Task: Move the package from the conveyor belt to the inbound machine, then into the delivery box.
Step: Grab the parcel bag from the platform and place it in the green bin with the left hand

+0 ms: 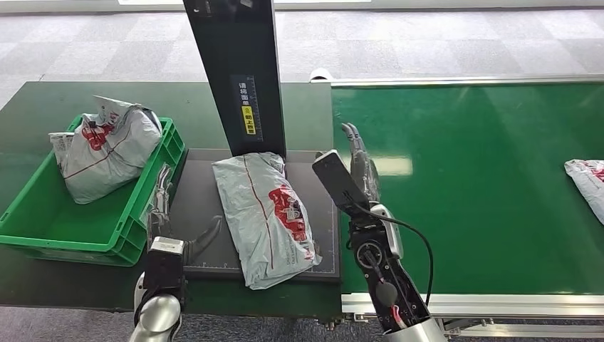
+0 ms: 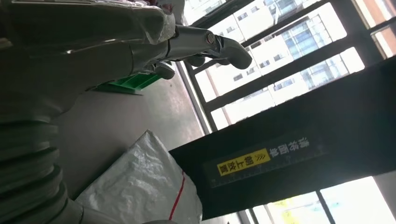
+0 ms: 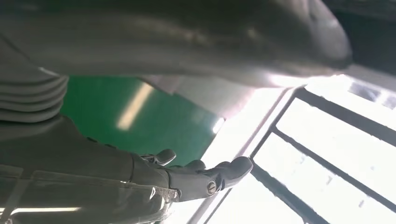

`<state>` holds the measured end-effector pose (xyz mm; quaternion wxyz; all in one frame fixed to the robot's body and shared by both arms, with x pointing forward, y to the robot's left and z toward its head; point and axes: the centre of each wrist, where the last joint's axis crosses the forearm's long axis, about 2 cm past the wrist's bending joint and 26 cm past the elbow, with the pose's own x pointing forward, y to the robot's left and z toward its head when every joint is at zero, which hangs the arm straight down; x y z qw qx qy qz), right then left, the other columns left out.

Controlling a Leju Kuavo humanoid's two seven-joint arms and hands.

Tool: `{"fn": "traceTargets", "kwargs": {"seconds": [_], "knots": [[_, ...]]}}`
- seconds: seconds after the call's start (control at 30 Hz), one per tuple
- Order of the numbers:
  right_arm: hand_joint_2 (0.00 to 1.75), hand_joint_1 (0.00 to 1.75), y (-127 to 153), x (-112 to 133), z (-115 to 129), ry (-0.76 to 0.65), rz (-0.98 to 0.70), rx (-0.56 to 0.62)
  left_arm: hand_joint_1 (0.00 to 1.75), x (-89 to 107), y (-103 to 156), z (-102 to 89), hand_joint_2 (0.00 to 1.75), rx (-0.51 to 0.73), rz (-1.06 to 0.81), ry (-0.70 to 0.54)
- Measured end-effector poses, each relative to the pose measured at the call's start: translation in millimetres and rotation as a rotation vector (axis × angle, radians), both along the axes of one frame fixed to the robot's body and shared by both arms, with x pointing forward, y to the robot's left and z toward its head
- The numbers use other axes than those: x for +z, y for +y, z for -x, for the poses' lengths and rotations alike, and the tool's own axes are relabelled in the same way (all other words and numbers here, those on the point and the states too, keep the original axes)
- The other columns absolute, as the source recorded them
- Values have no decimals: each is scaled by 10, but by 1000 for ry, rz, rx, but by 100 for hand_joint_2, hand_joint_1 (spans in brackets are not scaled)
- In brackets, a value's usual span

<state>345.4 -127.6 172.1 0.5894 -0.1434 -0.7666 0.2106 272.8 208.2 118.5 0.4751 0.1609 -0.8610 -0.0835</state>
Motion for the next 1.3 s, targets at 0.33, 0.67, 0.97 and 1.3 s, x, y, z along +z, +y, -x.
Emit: {"fn": "traceTargets", "kwargs": {"seconds": [0.33,0.67,0.97,1.3], "knots": [[175,0,-720,479,562,-627,-357,-322,0,-216,-335,-98,175,-210,-147,296],[175,0,-738,552,679,-663,-413,-268,0,-329,-744,-242,175,-335,-309,478],[175,0,-712,579,665,-657,-423,-238,36,-349,-906,-339,175,-362,-383,506],[175,0,-619,741,589,-647,-455,-189,175,-216,-1237,-575,175,-429,-582,499]]}}
